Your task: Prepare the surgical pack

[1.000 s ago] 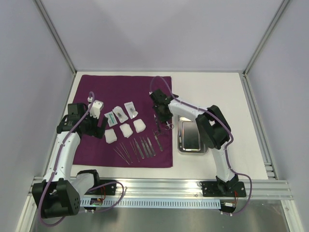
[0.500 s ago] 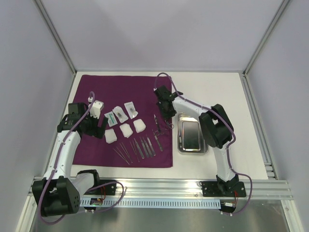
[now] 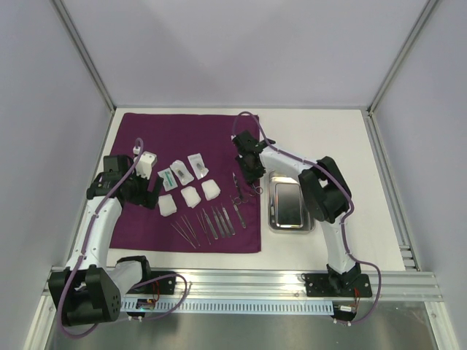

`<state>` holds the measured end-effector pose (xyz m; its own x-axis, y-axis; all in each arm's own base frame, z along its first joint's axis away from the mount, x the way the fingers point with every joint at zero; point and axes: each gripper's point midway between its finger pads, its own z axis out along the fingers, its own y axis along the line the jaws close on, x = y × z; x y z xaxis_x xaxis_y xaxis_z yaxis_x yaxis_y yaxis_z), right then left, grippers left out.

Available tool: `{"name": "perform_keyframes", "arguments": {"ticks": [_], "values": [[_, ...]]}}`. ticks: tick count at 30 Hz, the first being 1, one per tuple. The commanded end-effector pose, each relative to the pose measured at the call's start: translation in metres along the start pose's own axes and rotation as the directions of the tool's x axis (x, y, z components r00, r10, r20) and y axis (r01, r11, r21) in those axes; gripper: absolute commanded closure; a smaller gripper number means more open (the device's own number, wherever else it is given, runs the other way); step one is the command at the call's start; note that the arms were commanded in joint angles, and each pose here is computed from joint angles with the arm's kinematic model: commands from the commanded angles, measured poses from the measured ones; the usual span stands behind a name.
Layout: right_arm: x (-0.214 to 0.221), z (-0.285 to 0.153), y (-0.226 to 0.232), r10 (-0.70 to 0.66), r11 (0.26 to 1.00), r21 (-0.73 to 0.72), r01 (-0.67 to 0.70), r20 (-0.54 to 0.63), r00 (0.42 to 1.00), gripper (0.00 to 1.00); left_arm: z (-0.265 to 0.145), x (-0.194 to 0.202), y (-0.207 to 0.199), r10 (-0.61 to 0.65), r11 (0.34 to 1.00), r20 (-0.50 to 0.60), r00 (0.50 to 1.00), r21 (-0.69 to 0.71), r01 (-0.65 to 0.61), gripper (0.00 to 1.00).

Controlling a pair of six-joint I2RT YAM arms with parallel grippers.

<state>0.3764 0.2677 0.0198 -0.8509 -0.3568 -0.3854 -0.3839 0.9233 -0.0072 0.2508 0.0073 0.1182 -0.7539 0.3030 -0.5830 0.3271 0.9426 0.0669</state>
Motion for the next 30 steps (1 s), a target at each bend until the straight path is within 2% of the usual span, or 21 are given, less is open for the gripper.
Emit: {"name": "perform_keyframes", "arguments": {"ticks": [1,6,18,30], "values": [[0.008,0.013,0.008,0.001,0.999,-0.033,-0.002,-0.034,0.999,0.76,-0.007,-0.009,0.004,0.012,1.0,0.03,0.999,-0.019,-0.012,0.0],[0.013,0.015,0.008,0.016,0.999,-0.031,-0.017,-0.042,0.999,0.99,-0.008,-0.01,0.004,0.013,1.0,0.036,0.999,-0.018,-0.013,0.0],[-0.021,-0.045,0.01,0.028,0.999,-0.041,-0.022,0.145,0.989,1.0,-0.009,-0.012,0.006,0.021,0.999,0.042,0.999,-0.025,-0.02,0.0],[-0.013,-0.032,0.02,0.039,0.993,-0.116,-0.026,0.111,0.993,0.99,-0.01,-0.011,0.006,0.022,0.999,0.043,0.999,-0.029,-0.02,0.0]]}}
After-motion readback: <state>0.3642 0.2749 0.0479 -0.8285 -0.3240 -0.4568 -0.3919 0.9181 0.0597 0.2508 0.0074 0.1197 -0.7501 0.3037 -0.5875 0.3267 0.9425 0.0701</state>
